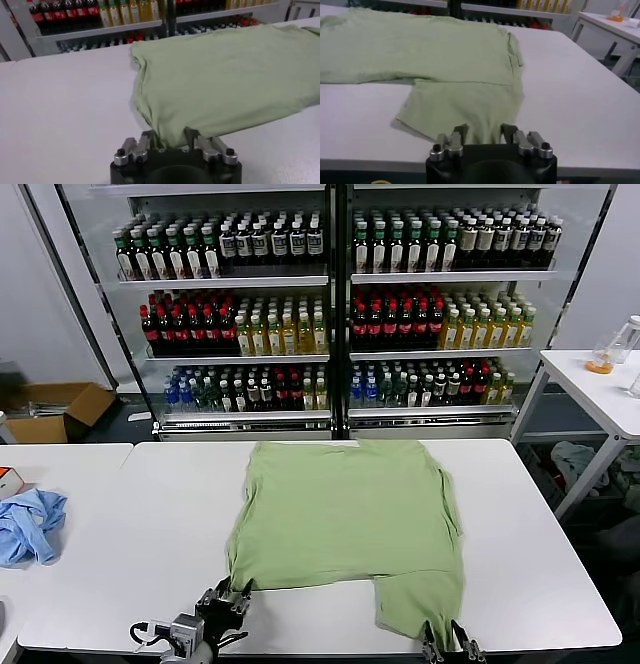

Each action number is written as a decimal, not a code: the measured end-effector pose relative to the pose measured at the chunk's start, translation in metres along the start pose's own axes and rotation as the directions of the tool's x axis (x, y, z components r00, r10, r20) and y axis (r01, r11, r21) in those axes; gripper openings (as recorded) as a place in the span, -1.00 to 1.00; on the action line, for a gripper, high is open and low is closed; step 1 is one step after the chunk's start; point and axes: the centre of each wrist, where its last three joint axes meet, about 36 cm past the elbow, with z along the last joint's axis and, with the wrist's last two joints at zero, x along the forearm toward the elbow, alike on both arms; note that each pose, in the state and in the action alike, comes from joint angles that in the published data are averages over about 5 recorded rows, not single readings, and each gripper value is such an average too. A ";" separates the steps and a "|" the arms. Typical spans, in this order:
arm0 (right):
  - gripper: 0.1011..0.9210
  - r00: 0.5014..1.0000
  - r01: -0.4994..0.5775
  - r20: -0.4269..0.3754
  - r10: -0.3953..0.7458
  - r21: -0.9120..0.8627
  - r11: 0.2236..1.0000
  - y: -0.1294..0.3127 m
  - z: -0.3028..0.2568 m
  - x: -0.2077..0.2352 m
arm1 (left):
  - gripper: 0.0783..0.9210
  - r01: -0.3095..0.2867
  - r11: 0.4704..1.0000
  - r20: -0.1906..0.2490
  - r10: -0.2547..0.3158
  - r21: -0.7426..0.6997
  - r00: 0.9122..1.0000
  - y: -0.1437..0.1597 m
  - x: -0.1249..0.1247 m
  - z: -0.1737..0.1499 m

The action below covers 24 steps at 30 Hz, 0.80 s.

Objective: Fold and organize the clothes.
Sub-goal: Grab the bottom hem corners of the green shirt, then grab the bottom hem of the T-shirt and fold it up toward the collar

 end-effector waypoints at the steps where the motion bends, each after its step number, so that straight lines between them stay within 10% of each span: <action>1: -0.63 1.000 0.002 0.001 -0.002 -0.002 1.000 0.000 0.000 0.001 | -0.48 -0.003 1.000 -0.001 0.003 0.002 1.000 0.000 0.000 0.000; 9: -0.99 0.998 0.013 0.063 -0.013 -0.006 1.000 -0.008 -0.009 0.009 | -0.95 -0.030 0.999 0.006 0.030 0.034 1.000 0.002 0.007 -0.003; 24: -0.99 0.958 0.008 0.286 -0.012 0.016 1.000 -0.037 -0.047 0.019 | -0.98 -0.064 0.995 0.127 0.054 0.075 0.990 0.016 0.044 -0.037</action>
